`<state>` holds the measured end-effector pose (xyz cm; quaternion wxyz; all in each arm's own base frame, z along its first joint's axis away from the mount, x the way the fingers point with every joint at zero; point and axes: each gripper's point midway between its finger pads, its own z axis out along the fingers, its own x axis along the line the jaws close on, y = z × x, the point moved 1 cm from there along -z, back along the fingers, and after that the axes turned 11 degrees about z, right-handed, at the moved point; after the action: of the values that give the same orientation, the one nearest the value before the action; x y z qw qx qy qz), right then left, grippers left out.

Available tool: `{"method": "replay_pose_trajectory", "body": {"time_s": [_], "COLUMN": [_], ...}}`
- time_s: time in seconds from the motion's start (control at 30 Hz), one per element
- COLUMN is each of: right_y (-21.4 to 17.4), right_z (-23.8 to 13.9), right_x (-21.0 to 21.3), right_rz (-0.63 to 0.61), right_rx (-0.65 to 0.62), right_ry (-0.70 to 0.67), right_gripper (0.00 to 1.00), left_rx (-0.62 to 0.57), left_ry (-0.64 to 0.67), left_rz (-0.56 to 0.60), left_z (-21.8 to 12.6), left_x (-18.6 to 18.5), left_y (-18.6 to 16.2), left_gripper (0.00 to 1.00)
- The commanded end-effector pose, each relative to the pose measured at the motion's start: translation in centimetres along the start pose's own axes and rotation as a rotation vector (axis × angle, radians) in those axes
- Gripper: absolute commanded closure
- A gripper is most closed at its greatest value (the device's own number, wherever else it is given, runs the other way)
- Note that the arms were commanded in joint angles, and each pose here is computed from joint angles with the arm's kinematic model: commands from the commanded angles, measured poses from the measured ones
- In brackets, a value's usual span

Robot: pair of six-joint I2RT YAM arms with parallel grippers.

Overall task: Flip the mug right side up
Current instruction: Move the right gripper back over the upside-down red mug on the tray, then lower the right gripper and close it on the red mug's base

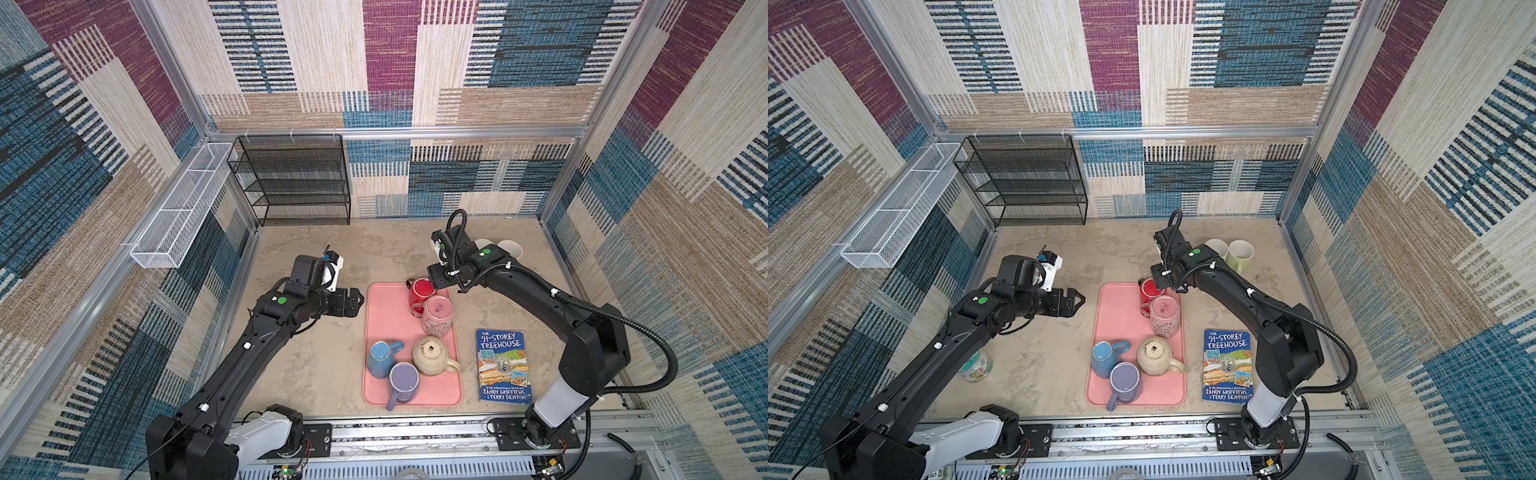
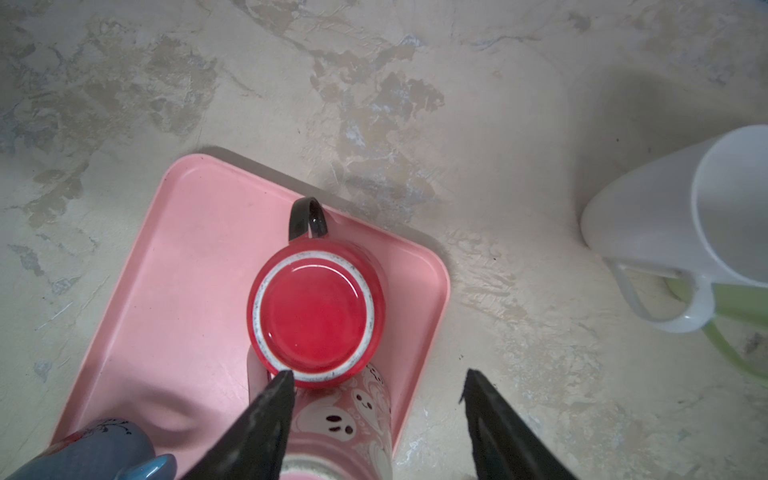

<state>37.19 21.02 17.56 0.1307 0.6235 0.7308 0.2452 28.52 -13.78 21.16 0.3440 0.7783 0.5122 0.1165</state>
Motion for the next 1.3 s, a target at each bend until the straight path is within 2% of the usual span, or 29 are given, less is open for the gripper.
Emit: {"method": "replay_pose_trajectory", "body": {"time_s": [0.0, 0.23, 0.5, 0.73, 1.03, 1.27], "right_y": [0.7, 1.3, 2.9, 2.7, 1.0, 0.0], "right_z": [1.0, 3.3, 5.8, 8.4, 10.9, 11.0], "right_x": [1.2, 2.4, 3.3, 3.6, 6.0, 7.7], "right_rz": [-0.011, -0.021, -0.051, -0.095, -0.171, -0.212], "right_rx": [-0.007, 0.032, 0.077, 0.163, 0.265, 0.288], "right_ry": [0.047, 0.078, 0.064, 0.015, 0.041, 0.058], "right_gripper": [0.3, 0.21, 0.2, 0.22, 0.31, 0.33], "left_rx": [-0.005, -0.008, -0.01, -0.023, -0.029, -0.034], "left_ry": [-0.007, -0.003, 0.003, 0.008, 0.004, 0.01], "left_rz": [0.025, 0.027, 0.031, 0.035, 0.037, 0.039], "left_z": [-0.2, -0.3, -0.4, -0.8, -1.0, -1.2], "left_x": [-0.1, -0.1, -0.1, -0.1, -0.2, -0.1], "left_y": [0.1, 0.0, 0.0, 0.2, 0.3, 0.3], "left_gripper": [0.06, 0.06, 0.06, 0.06, 0.07, 0.07]}}
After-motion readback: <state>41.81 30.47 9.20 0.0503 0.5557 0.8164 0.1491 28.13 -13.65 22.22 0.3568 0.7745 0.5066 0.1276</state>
